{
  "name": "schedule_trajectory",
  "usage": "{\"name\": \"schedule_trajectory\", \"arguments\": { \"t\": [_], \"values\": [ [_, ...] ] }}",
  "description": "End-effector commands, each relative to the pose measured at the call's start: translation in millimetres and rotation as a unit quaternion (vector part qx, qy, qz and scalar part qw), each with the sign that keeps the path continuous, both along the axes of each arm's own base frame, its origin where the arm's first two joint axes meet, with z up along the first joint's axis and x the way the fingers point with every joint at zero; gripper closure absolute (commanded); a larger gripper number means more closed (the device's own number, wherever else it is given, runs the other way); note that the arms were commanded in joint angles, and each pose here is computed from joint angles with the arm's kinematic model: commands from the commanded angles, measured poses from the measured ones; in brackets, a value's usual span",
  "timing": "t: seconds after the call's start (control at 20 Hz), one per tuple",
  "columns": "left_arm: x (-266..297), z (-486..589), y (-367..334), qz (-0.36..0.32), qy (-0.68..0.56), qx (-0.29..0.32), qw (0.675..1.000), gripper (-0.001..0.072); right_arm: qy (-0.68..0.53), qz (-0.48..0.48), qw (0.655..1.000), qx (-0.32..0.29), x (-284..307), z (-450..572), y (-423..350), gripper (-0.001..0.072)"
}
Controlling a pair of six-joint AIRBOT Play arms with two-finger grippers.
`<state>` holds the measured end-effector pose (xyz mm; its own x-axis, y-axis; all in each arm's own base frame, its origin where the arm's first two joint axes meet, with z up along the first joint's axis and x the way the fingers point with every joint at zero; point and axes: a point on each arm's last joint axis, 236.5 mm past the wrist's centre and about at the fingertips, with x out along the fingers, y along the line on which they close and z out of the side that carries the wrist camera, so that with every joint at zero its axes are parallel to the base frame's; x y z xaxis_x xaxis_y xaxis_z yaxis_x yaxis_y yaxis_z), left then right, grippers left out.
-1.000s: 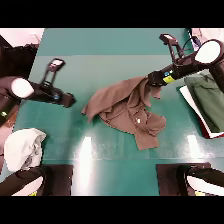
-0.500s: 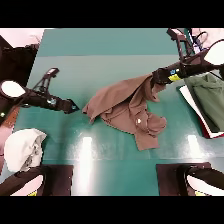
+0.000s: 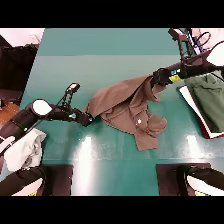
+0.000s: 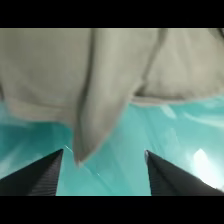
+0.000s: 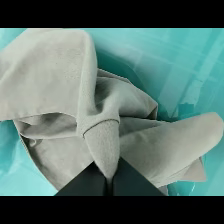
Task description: Fold the shirts.
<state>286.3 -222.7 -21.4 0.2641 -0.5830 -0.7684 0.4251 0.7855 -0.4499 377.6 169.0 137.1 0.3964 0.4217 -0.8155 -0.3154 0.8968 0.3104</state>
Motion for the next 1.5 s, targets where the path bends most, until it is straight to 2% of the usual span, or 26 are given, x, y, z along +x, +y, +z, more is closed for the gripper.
{"name": "schedule_trajectory", "arguments": {
  "t": [0.0,0.2,0.25,0.3,0.4,0.45,0.6,0.7,0.8,0.9,1.05,1.25,1.35,1.45],
  "values": [
    [13,-10,-5,0.03,-0.032,0.016,0.999,0.0082,0.004,0.0,1.0,0.001,-2,-1,0,0.0699],
    [8,-44,-4,0.032,0.014,0.033,0.999,0.0087,0.012,0.003,1.0,-0.002,-5,-2,0,0.0699],
    [8,-47,-4,0.035,0.02,0.034,0.999,0.0162,0.015,0.004,1.0,-0.003,-7,-3,-1,0.0699],
    [8,-46,-4,0.037,0.021,0.033,0.999,0.03,0.016,0.004,1.0,-0.004,-7,-3,-1,0.0699],
    [14,-41,-6,0.038,0.013,0.03,0.999,0.0638,0.016,0.004,1.0,-0.004,-7,-3,-1,0.0699],
    [18,-33,-7,0.036,0.008,0.027,0.999,0.0683,0.016,0.004,1.0,-0.004,-8,-3,-1,0.0699],
    [44,14,6,0.016,-0.027,0.042,0.999,0.0684,-0.004,0.0,1.0,-0.019,-6,6,-9,0.0699],
    [75,81,38,0.035,-0.089,0.06,0.994,0.0684,-0.049,-0.012,0.998,-0.049,0,34,-27,0.0699],
    [101,187,82,0.077,-0.203,0.073,0.973,0.0684,-0.118,-0.032,0.991,-0.058,6,88,-44,0.0699],
    [100,299,116,0.119,-0.326,0.077,0.935,0.0685,-0.196,-0.057,0.978,-0.041,5,156,-59,0.0699],
    [46,454,139,0.151,-0.487,0.064,0.858,0.0684,-0.316,-0.085,0.945,-0.017,-18,260,-79,0.0699],
    [-41,571,144,0.156,-0.6,0.025,0.784,0.0684,-0.469,-0.092,0.878,0.014,-81,372,-89,0.0699],
    [-72,602,142,0.154,-0.634,0.003,0.758,0.0685,-0.516,-0.1,0.85,0.03,-112,399,-95,0.0699],
    [-93,615,130,0.135,-0.645,-0.03,0.751,0.0685,-0.549,-0.107,0.828,0.043,-135,413,-99,0.07]
  ]
}}
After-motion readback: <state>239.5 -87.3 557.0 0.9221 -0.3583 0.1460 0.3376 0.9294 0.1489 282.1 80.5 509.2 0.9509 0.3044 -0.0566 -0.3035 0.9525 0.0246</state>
